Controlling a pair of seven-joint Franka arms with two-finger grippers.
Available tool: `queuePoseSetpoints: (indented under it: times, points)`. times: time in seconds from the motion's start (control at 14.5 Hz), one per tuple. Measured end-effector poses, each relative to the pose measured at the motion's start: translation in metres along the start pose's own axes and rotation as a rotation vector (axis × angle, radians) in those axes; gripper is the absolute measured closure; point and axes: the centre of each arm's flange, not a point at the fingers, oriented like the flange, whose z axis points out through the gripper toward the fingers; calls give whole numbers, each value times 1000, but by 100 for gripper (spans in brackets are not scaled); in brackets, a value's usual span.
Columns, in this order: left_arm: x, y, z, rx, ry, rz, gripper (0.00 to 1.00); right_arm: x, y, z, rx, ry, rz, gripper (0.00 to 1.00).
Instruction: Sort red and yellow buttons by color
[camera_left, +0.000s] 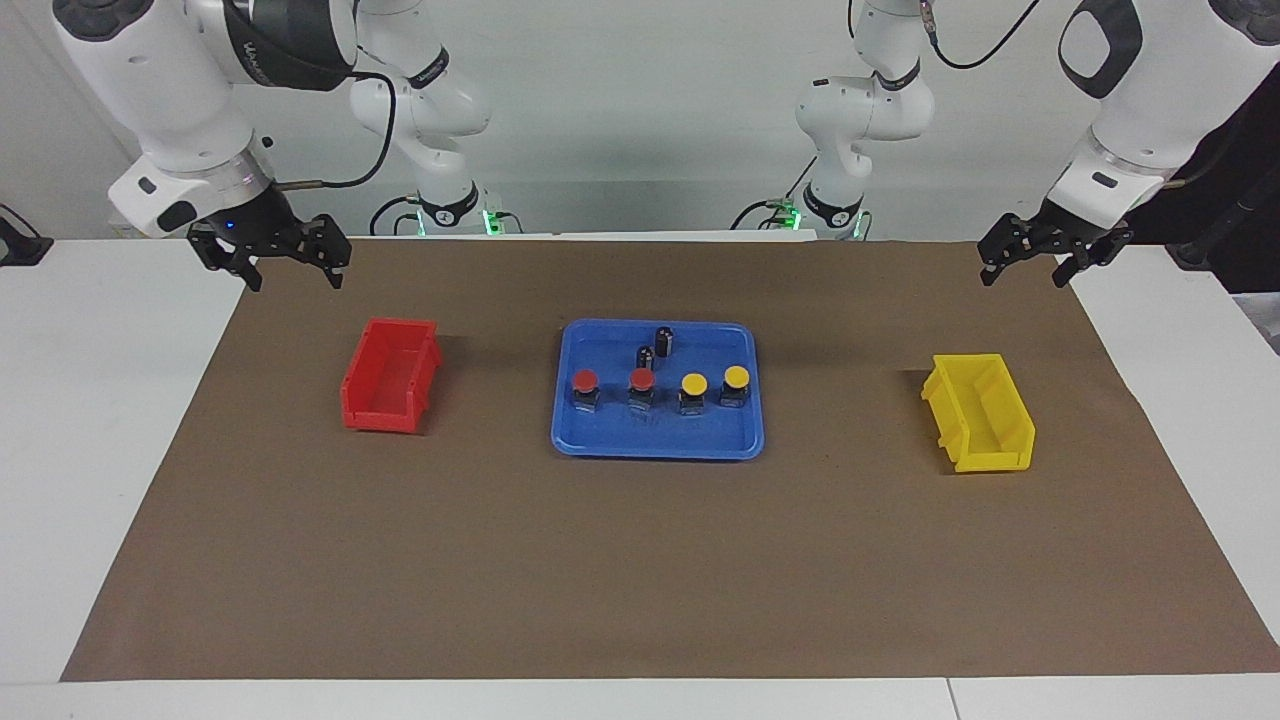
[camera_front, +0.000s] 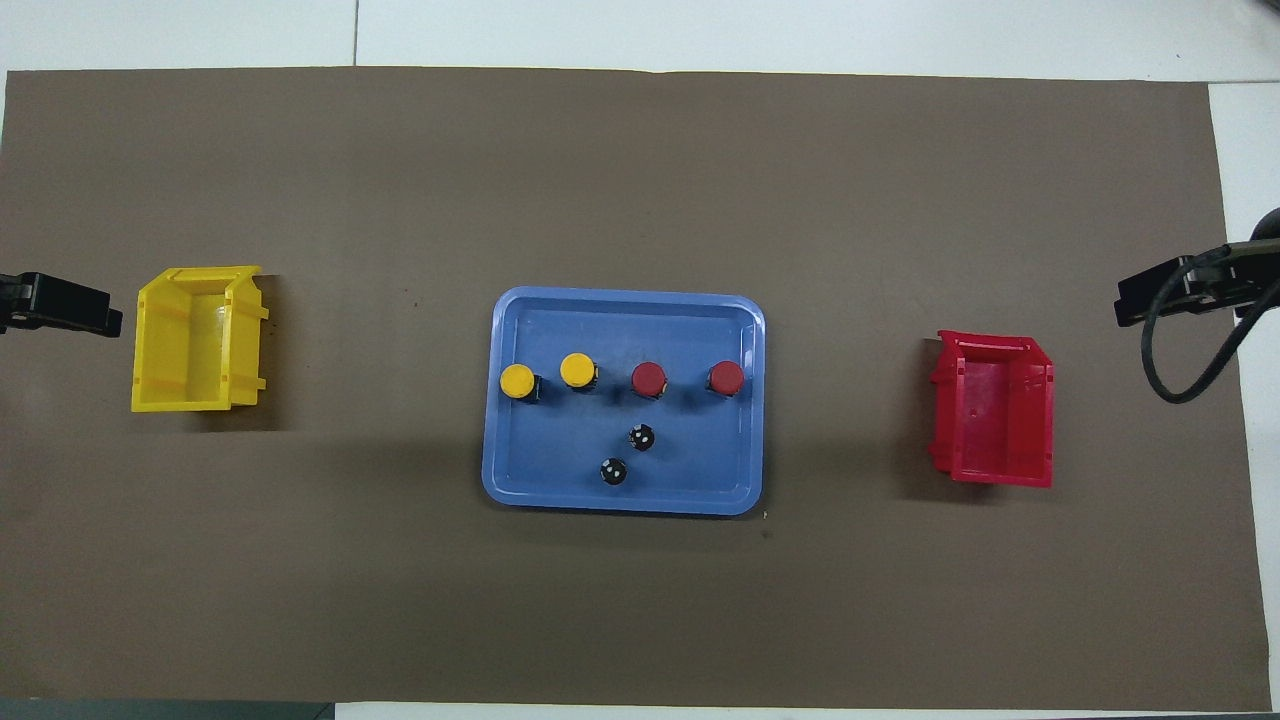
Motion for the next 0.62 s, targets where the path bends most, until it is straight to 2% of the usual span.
queuePoseSetpoints:
  times: [0.62]
  points:
    - [-2,-3,1,-2,-14,-6,0,0,-1,0,0,0,-6,0]
